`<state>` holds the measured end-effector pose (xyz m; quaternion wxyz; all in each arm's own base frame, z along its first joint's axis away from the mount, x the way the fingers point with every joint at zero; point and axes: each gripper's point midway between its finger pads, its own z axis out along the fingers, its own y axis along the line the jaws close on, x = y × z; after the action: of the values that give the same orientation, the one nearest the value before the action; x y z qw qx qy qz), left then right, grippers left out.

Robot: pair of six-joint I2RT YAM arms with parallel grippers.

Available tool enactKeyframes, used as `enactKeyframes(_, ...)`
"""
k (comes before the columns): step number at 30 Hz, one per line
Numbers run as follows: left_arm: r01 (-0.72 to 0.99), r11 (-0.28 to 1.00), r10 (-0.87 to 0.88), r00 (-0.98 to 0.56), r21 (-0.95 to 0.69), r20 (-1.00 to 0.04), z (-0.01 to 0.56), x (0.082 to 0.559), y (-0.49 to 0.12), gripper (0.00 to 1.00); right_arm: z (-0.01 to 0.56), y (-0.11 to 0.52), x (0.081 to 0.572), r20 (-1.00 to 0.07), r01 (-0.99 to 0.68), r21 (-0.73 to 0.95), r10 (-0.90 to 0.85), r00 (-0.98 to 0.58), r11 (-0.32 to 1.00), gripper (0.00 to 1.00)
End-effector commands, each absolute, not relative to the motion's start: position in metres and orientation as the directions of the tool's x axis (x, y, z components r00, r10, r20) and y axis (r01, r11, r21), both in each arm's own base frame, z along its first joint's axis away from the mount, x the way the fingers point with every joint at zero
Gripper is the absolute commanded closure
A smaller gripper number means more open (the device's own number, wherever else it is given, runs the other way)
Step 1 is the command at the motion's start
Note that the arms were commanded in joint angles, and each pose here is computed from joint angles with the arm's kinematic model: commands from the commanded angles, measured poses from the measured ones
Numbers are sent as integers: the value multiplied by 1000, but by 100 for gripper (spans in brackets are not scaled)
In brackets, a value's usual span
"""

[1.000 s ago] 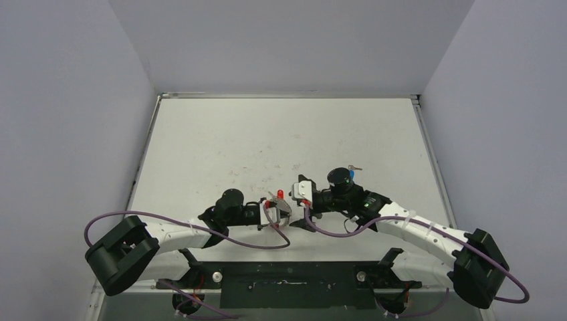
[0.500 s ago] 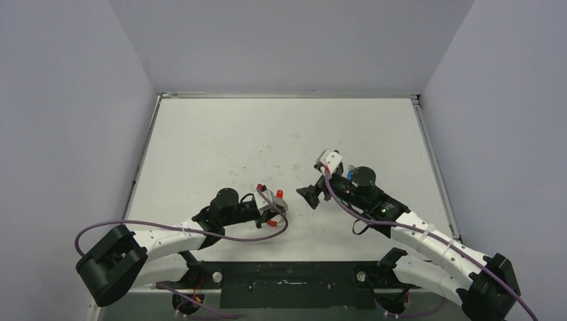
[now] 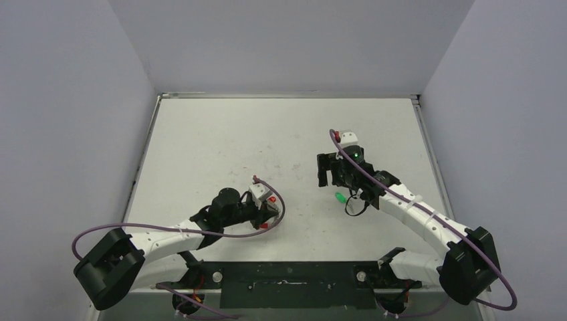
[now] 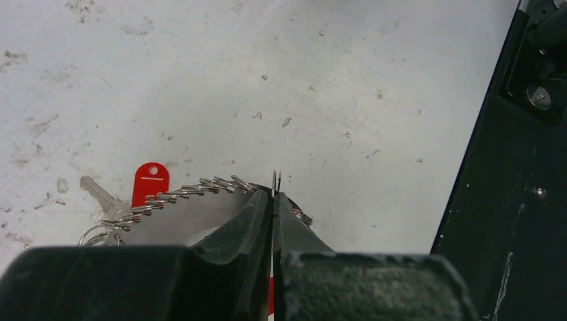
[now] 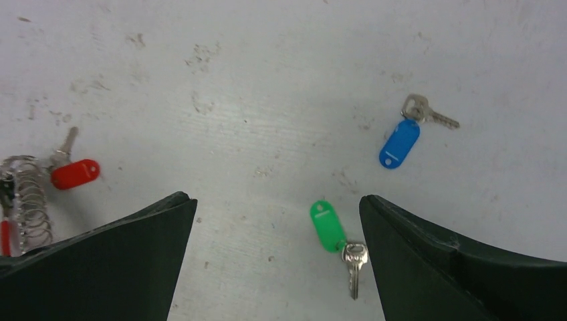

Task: Put the keys on the keyring

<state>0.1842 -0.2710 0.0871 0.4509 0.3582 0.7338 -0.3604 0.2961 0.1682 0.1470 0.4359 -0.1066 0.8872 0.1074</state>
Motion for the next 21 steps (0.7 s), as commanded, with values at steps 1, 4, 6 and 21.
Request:
enactKeyframes(1, 797, 534, 139, -412, -283, -900, 98, 196, -275, 100, 125, 134, 291, -727, -95, 59, -22, -686, 994, 2)
enactKeyframes(4, 775, 550, 128, -446, -311, -886, 94, 198, -276, 100, 122, 122, 291, -726, -30, 83, 40, -686, 996, 4)
enactKeyframes(6, 770, 552, 122, -454, -320, -883, 93, 198, -276, 100, 119, 109, 291, -721, 40, 101, 101, -686, 994, 5)
enactKeyframes(21, 796, 508, 60, -414, -329, -908, 102, 196, -282, 100, 56, 71, 261, -525, 368, 224, 430, -734, 902, 40)
